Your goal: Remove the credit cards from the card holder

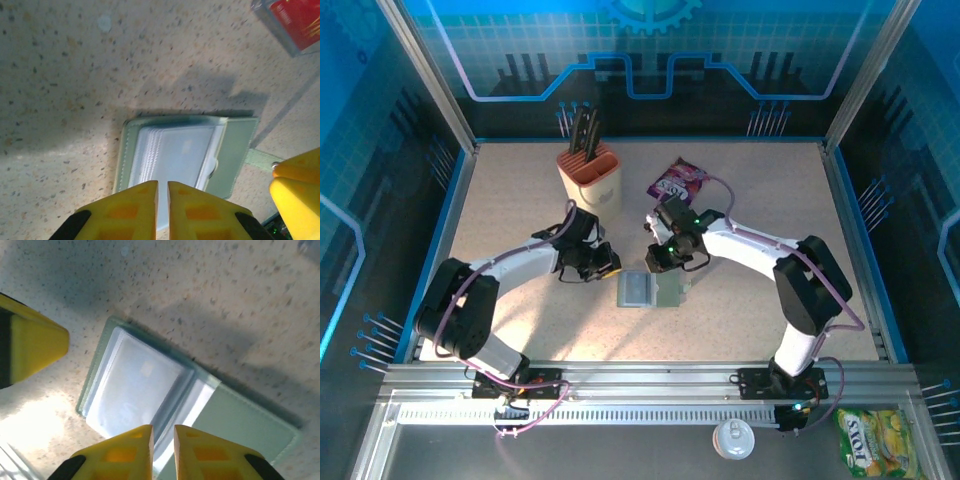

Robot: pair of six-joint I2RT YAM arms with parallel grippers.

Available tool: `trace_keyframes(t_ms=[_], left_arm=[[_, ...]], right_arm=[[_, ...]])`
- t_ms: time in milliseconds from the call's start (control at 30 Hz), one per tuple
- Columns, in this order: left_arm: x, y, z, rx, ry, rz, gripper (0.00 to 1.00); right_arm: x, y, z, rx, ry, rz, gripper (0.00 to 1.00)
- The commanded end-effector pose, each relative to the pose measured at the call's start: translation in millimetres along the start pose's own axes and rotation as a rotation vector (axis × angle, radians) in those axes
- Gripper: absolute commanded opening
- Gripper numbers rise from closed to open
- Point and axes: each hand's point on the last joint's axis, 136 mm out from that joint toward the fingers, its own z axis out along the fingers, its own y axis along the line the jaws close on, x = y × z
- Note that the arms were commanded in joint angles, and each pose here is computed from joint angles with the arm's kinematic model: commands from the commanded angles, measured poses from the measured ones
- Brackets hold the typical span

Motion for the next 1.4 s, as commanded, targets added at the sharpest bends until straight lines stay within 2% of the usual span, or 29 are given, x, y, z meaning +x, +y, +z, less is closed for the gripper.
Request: trace_keyframes(t_ms=[0,267,800,1367], left_arm=[[17,7,10,-0.007,0.062,0.012,0.14],[40,18,29,-0.073,0.130,-0.008,0.12],[37,26,14,-0.130,0.062,-0.007,0.10],[42,35,21,-0.167,0.100,-0.015,0.10]], right_arm=[[-2,27,-4,-0.126,-0.034,0.142,0.20],[12,23,11,-0.141,0.011,0.229,0.20],[16,31,26,-0.195,0.061,0.237,0.33],[23,33,35,-0.216,0.102,0.257,0.41]])
